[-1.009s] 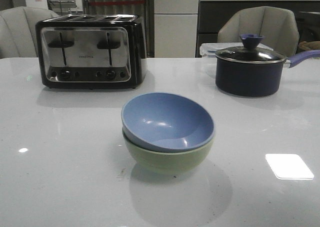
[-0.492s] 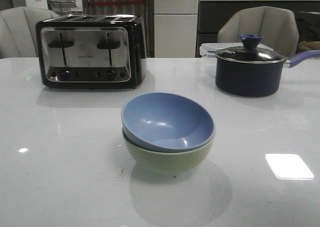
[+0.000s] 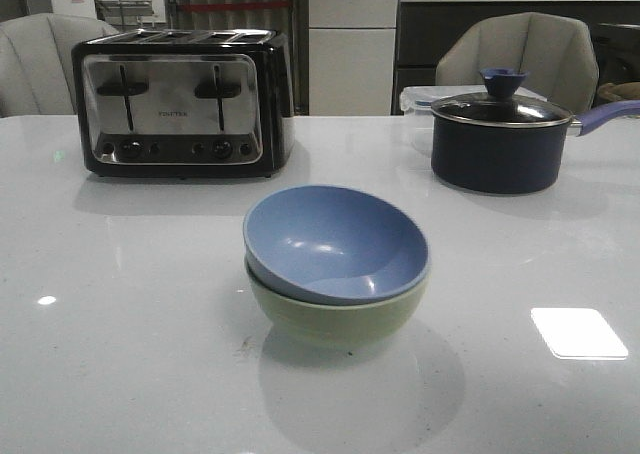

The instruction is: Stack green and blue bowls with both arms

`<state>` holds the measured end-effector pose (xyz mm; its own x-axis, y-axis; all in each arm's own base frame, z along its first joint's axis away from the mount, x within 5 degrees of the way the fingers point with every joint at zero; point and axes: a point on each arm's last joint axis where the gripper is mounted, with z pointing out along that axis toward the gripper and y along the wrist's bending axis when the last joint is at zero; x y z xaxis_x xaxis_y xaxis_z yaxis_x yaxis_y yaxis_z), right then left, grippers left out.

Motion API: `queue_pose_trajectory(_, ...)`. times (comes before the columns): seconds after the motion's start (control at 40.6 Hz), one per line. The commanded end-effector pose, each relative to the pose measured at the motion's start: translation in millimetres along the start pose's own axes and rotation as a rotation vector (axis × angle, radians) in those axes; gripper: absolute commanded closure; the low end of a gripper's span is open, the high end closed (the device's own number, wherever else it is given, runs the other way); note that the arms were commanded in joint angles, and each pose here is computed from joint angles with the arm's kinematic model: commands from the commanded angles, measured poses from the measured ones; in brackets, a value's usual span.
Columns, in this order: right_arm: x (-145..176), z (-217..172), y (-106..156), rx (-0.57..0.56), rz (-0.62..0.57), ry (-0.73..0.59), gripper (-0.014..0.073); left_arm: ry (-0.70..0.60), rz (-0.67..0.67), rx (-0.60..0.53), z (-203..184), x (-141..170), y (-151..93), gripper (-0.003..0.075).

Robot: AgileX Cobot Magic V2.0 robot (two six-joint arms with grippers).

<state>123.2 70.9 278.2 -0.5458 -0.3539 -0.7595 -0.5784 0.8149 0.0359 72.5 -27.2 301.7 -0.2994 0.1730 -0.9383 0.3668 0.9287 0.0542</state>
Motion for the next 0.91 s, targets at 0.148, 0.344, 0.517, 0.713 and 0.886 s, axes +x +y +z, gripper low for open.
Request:
queue_pose_trajectory(0.148,-12.1,-6.2,-0.9,0.019,-0.013,-0.082,0.0543,-0.326,-0.044,-0.206,-14.3,30.1,8.1,0.0627)
queue_pose_trajectory(0.344,-12.1,-6.2,-0.9,0.019,-0.013,-0.082,0.0543,-0.373,-0.052,-0.274,-9.6,56.7,9.2,0.0627)
queue_pose_trajectory(0.517,-12.1,-6.2,-0.9,0.019,-0.013,-0.082,0.0543,-0.414,-0.060,-0.285,-0.2,71.1,10.4,0.0627)
queue_pose_trajectory(0.713,-12.1,-6.2,-0.9,0.019,-0.013,-0.082,0.0543,-0.505,-0.058,-0.302,3.5,84.2,10.5,0.0627)
queue_pose_trajectory(0.886,-12.0,-6.1,-0.9,0.019,-0.013,-0.082,0.0543,-0.532,-0.055,-0.305,2.6,86.1,10.2,0.0627)
